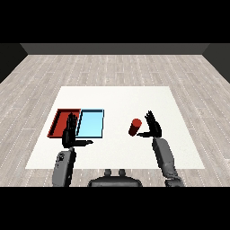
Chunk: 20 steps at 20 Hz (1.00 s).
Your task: Pick the red can and put it in the red box
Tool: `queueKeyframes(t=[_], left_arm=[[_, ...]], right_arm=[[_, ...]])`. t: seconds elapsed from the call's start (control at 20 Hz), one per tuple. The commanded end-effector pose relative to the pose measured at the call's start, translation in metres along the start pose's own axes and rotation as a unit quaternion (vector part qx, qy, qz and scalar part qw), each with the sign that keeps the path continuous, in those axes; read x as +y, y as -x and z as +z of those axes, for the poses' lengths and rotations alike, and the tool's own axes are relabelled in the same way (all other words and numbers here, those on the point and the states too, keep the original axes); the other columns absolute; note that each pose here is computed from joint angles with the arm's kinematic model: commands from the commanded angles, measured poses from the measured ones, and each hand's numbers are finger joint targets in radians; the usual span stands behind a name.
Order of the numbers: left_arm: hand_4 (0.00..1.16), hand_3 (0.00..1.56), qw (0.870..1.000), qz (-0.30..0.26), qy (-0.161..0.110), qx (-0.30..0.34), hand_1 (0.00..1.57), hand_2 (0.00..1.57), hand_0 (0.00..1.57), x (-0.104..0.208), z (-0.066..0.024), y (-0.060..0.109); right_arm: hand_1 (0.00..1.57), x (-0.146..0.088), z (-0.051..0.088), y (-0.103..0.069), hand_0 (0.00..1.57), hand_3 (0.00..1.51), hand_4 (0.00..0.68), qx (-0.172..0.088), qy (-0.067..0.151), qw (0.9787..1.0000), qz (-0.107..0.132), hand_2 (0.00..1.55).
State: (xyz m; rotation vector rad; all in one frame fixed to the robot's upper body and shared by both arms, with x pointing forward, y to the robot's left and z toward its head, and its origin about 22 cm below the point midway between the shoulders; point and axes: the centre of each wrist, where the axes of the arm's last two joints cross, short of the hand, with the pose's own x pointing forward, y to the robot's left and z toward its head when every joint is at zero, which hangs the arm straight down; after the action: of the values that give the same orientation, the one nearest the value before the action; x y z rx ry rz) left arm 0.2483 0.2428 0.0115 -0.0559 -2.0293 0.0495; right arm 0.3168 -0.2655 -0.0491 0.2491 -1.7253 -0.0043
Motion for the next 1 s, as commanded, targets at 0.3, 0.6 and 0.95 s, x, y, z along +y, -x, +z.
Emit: queueKeyframes(t=[0.3, 0.6, 0.95], left_arm=[[0.00, 0.00, 1.000, -0.009, -0.001, -0.003, 0.00, 0.00, 0.00, -0.005, -0.0064, -0.019], [0.00, 0.00, 1.000, -0.010, -0.005, -0.001, 0.00, 0.00, 0.00, 0.006, 0.0063, -0.007], [0.00, 0.00, 1.000, -0.006, 0.008, -0.007, 0.00, 0.00, 0.00, 0.004, -0.0018, -0.004]], right_arm=[[0.00, 0.024, 0.004, 0.020, 0.00, 0.00, 0.000, 0.020, 0.005, 0.9995, -0.023, 0.00], [0.00, 0.010, -0.013, 0.022, 0.00, 0.00, 0.000, 0.035, -0.002, 0.9990, -0.029, 0.00], [0.00, 0.034, -0.016, 0.039, 0.00, 0.00, 0.000, 0.030, -0.019, 0.9983, -0.047, 0.00]])
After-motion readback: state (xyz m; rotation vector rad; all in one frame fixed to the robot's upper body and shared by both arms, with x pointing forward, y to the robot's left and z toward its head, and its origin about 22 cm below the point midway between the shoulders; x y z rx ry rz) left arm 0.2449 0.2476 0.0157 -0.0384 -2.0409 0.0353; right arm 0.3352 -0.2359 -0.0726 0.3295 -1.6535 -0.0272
